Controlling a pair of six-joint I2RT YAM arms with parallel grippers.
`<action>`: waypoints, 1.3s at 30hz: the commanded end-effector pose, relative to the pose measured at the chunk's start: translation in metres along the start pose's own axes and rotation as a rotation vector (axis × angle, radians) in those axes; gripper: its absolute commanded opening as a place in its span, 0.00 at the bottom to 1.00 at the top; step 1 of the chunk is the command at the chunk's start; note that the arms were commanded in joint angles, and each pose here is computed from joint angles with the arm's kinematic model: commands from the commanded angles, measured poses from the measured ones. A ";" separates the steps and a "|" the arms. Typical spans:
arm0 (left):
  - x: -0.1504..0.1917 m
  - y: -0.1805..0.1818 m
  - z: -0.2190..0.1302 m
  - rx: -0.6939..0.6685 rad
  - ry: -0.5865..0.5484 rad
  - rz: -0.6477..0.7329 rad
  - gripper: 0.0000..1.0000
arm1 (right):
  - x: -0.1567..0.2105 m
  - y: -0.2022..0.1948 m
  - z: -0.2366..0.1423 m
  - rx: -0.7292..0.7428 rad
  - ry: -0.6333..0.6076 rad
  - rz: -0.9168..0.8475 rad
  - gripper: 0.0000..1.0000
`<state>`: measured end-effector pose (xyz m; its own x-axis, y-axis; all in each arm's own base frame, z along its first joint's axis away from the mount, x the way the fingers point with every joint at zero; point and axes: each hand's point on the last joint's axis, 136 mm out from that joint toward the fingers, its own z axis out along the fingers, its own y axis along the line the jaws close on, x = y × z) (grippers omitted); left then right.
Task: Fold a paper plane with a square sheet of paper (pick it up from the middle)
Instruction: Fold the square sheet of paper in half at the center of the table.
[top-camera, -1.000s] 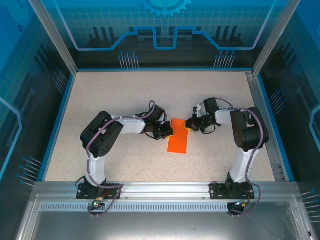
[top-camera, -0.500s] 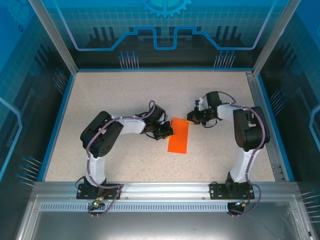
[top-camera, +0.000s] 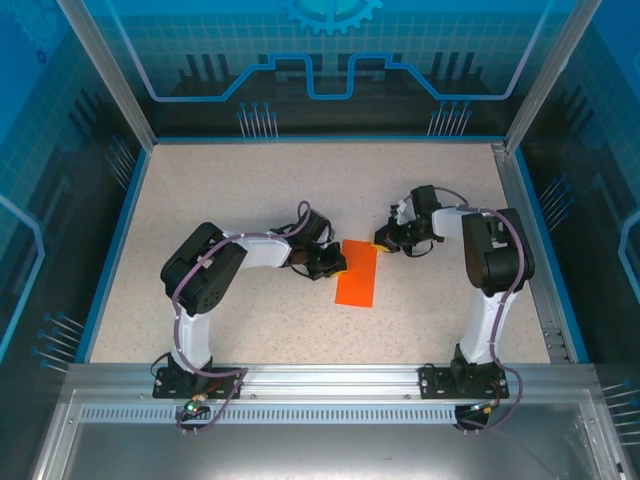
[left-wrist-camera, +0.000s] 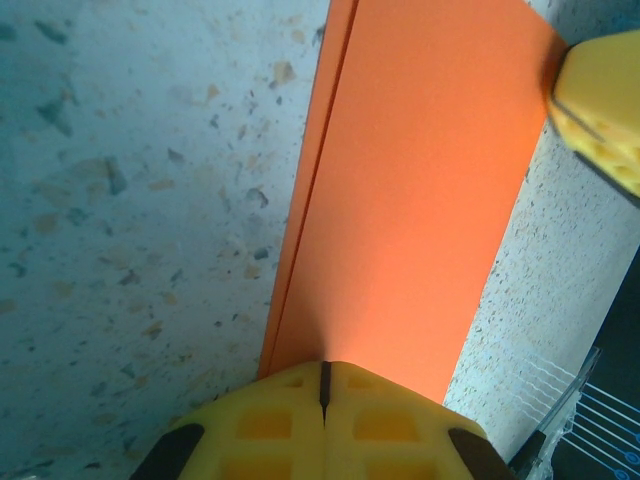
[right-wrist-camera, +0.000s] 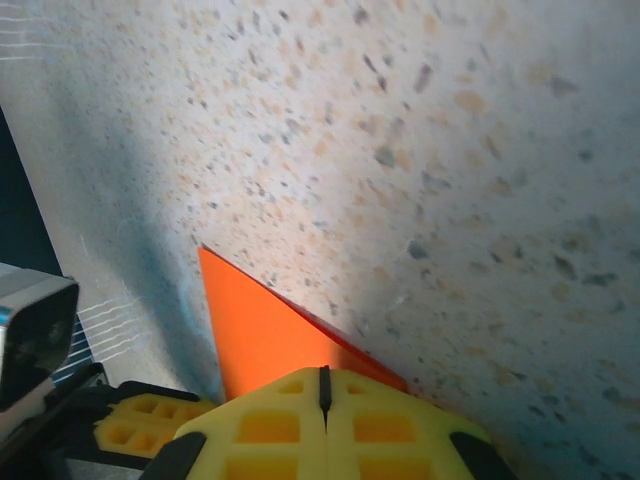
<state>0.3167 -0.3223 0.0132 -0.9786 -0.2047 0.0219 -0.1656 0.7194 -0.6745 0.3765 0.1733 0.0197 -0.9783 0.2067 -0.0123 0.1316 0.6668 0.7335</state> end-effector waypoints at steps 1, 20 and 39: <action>0.024 0.052 0.011 -0.170 0.063 -0.063 0.00 | -0.013 0.015 -0.015 -0.033 -0.027 -0.012 0.00; 0.025 0.051 0.011 -0.182 0.064 -0.056 0.00 | -0.007 -0.006 -0.005 -0.046 -0.023 0.047 0.00; 0.027 0.054 0.013 -0.181 0.067 -0.065 0.00 | -0.003 -0.021 0.005 0.023 0.023 0.086 0.00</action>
<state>0.3165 -0.3225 0.0131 -0.9787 -0.2042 0.0216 -0.1651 0.7197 -0.6744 0.3805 0.1671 0.0119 -0.9695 0.2433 0.0304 0.1861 0.6495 0.7372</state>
